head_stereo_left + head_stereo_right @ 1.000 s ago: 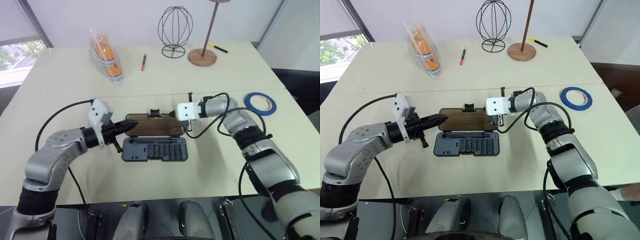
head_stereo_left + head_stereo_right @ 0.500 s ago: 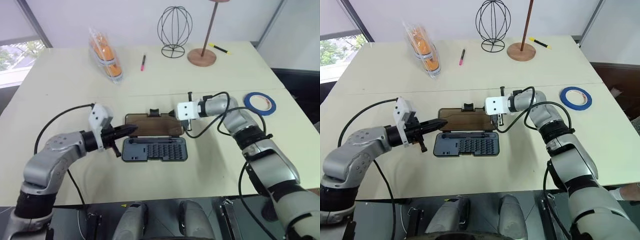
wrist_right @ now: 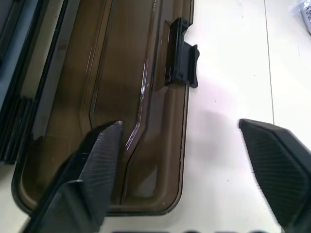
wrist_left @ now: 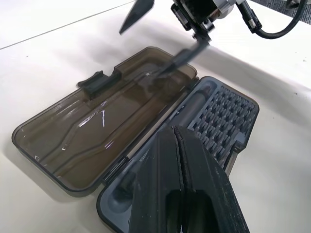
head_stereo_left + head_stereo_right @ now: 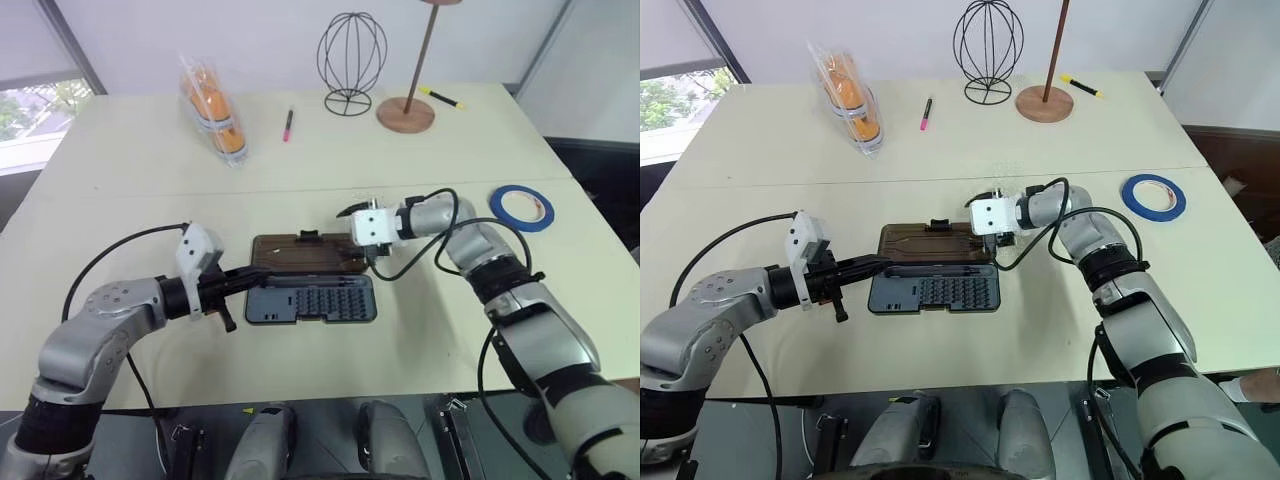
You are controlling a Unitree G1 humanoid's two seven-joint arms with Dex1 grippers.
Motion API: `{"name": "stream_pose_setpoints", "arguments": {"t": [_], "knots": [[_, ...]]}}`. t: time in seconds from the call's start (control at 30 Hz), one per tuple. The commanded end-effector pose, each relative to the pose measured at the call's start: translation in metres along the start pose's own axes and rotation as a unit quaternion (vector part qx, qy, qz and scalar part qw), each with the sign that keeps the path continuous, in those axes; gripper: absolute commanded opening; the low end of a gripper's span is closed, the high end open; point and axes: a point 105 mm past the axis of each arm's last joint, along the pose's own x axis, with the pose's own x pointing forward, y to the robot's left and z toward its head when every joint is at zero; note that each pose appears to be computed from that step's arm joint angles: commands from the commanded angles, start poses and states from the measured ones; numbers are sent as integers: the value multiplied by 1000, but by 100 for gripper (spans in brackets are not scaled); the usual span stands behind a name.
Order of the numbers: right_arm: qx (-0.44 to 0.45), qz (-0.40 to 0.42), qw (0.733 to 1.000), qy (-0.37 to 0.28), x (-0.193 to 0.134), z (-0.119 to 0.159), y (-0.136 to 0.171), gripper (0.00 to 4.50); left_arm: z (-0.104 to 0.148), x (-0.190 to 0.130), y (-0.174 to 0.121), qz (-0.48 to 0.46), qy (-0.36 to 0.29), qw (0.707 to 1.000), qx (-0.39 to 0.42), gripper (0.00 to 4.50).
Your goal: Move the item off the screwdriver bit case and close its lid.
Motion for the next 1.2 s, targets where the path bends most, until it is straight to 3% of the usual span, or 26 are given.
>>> {"name": "stream_pose_setpoints", "arguments": {"t": [0.03,0.3,0.8,1.2], "knots": [[-15,-35,999,-21,-9,14,-19,377,10,-7,-7,-9,-11,1000,11,0],[-14,-41,999,-21,-11,15,-19,377,-25,-23,-2,1,33,999,-38,0],[-6,-49,999,-14,-13,11,-19,377,-52,5,-7,-23,33,997,-62,0],[118,-47,992,-22,-3,-2,-17,377,-64,4,-7,-11,44,997,-67,0]]}}
